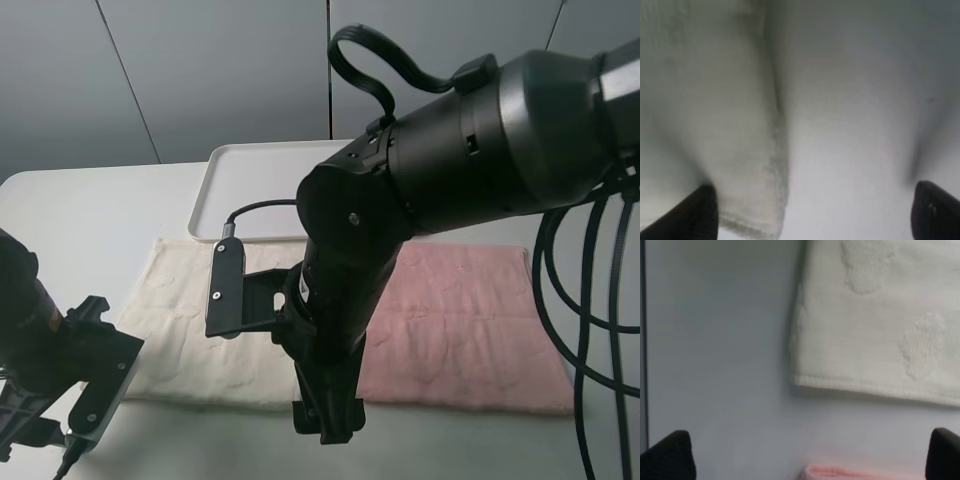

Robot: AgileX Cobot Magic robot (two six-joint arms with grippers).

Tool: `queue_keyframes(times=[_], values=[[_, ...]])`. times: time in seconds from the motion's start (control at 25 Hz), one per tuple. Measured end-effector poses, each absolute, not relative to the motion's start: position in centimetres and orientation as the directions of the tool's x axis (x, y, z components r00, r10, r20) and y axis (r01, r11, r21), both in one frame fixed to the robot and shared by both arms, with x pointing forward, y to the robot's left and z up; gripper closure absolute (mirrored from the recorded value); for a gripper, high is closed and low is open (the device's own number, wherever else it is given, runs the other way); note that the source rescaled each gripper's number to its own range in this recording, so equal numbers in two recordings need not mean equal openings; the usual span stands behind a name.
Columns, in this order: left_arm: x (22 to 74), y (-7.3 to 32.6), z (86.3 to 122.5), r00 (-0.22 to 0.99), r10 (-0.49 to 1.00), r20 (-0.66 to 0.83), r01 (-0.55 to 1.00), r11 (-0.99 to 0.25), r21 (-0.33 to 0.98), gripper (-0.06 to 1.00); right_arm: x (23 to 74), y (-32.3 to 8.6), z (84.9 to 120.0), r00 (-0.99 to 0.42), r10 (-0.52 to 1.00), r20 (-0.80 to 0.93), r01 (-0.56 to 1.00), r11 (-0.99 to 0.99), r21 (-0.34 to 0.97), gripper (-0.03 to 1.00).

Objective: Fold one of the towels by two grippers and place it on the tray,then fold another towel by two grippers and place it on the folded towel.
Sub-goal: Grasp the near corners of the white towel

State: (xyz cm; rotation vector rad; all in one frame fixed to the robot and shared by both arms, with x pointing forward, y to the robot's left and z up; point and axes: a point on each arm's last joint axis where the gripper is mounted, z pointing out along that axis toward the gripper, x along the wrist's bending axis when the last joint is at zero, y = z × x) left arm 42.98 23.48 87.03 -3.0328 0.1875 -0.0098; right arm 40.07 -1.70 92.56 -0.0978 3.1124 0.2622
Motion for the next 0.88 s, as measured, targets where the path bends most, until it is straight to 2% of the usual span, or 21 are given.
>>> queue_keyframes(times=[0.88], values=[[43.14,23.29,86.31,0.991,-0.133,-0.017,-0.134,-0.985,-0.107,-0.05,39.75,-1.46,92.07,-0.999,-0.053,0.003,-0.052,0.985,0.165,-0.03]])
